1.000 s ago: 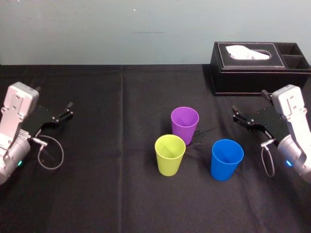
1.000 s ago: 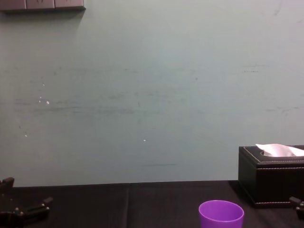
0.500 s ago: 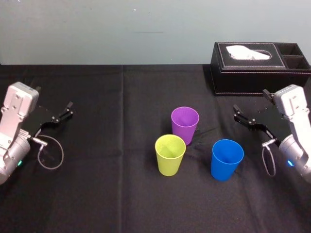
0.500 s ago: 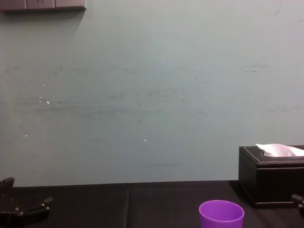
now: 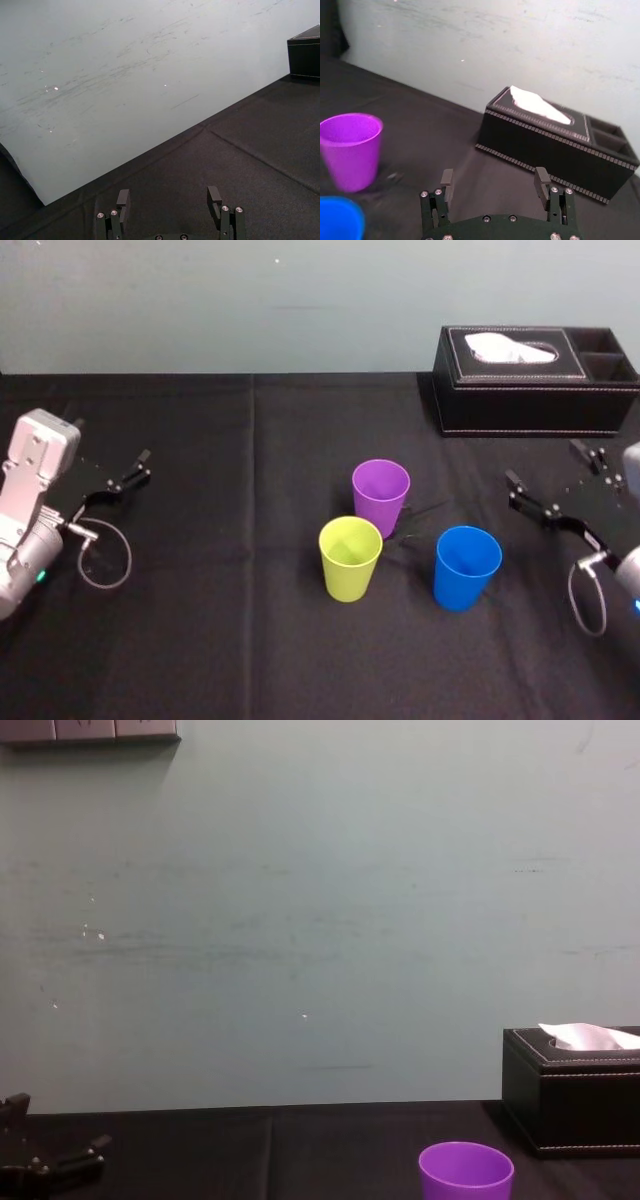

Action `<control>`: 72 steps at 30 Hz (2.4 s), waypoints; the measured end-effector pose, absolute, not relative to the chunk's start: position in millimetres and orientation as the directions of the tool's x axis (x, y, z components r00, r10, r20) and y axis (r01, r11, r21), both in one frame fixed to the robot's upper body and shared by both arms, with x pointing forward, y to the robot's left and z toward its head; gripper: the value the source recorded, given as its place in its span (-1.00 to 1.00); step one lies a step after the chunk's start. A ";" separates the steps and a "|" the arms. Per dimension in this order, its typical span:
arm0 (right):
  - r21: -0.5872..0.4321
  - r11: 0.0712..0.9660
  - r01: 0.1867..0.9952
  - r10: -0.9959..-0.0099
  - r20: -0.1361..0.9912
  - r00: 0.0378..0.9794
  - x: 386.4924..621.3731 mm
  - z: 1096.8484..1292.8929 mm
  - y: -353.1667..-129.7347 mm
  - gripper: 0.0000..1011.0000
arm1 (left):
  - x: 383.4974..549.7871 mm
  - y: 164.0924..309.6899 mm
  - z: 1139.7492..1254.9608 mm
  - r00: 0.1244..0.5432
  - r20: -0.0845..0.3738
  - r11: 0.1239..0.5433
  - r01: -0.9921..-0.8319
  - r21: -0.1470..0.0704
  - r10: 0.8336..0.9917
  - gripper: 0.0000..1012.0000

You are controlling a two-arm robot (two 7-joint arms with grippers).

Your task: Stack the three plastic cups sequentially using one hand.

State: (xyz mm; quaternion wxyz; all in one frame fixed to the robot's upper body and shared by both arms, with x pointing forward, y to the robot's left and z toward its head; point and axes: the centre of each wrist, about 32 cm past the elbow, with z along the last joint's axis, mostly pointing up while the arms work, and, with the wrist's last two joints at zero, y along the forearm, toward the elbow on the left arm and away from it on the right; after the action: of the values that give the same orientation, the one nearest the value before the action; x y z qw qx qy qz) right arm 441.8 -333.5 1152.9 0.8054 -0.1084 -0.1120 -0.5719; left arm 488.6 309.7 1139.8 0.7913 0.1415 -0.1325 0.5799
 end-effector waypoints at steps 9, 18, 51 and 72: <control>-0.110 0.376 0.920 -0.886 0.246 0.392 392.7 1146.9 -344.9 0.98 | 488.6 309.6 1139.8 0.292 0.374 0.287 -0.955 0.070 0.880 1.00; -0.183 0.468 0.865 -0.844 0.198 0.499 359.0 1142.9 -345.8 0.98 | 488.6 309.7 1139.8 0.292 0.374 0.287 -0.955 0.070 0.880 1.00; -0.147 0.577 0.803 -0.800 0.096 0.592 373.9 1124.3 -313.5 0.98 | 488.6 309.7 1139.8 0.292 0.374 0.287 -0.955 0.070 0.880 1.00; -0.148 0.571 0.808 -0.804 0.098 0.586 385.2 1119.4 -305.3 0.97 | 488.6 309.7 1139.8 0.292 0.374 0.287 -0.955 0.070 0.880 1.00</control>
State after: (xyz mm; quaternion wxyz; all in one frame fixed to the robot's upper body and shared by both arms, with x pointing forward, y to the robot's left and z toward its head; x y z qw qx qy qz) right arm 385.2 -305.3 1119.4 0.8861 -0.0887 -0.0098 -0.4547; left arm 488.6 309.7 1139.8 0.7913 0.1415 -0.1324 0.5799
